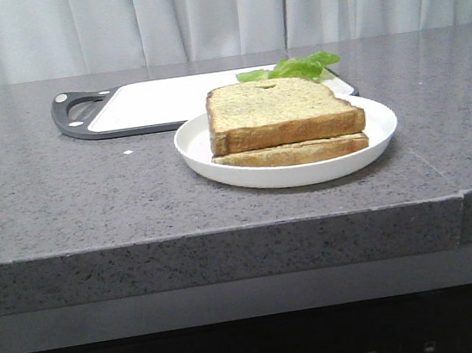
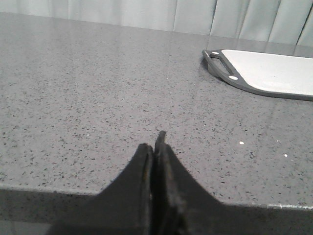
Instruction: Left arm grabs bread, right arm adds lettuce
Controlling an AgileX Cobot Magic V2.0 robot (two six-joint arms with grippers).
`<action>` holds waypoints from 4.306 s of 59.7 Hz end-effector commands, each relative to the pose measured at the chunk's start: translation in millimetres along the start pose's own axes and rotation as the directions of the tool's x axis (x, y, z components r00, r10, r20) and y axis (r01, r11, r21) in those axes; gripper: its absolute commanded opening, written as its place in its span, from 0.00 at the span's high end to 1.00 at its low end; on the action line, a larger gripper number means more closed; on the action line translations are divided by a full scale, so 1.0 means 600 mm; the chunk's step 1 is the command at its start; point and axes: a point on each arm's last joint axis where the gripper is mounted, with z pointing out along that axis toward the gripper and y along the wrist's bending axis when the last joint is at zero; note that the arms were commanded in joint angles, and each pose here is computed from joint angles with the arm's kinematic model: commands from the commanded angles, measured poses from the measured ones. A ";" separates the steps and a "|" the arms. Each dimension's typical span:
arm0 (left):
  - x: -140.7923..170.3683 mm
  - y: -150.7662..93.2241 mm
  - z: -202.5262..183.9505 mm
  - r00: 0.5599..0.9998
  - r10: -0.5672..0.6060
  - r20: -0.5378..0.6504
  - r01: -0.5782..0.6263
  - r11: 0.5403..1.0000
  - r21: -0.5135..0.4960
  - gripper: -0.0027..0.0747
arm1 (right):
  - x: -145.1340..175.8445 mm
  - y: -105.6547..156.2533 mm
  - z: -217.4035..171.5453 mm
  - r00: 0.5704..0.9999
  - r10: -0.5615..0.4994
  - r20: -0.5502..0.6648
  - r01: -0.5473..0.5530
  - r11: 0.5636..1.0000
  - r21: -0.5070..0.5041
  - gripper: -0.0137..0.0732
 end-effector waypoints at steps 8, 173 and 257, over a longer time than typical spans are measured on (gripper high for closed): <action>-0.012 -0.001 -0.002 0.995 -0.015 0.097 0.014 1.000 0.008 0.99 | -0.014 0.000 -0.003 0.995 -0.011 0.098 0.011 1.000 0.004 0.91; -0.213 -0.414 0.338 0.752 0.237 -0.616 0.201 0.807 0.556 0.14 | -0.242 0.033 0.004 0.997 -0.037 0.071 0.037 0.999 -0.008 0.32; -0.164 -0.433 0.376 0.715 0.257 -0.650 0.191 0.822 0.536 0.99 | -0.242 0.032 0.004 0.996 -0.047 0.070 0.047 0.999 -0.004 0.32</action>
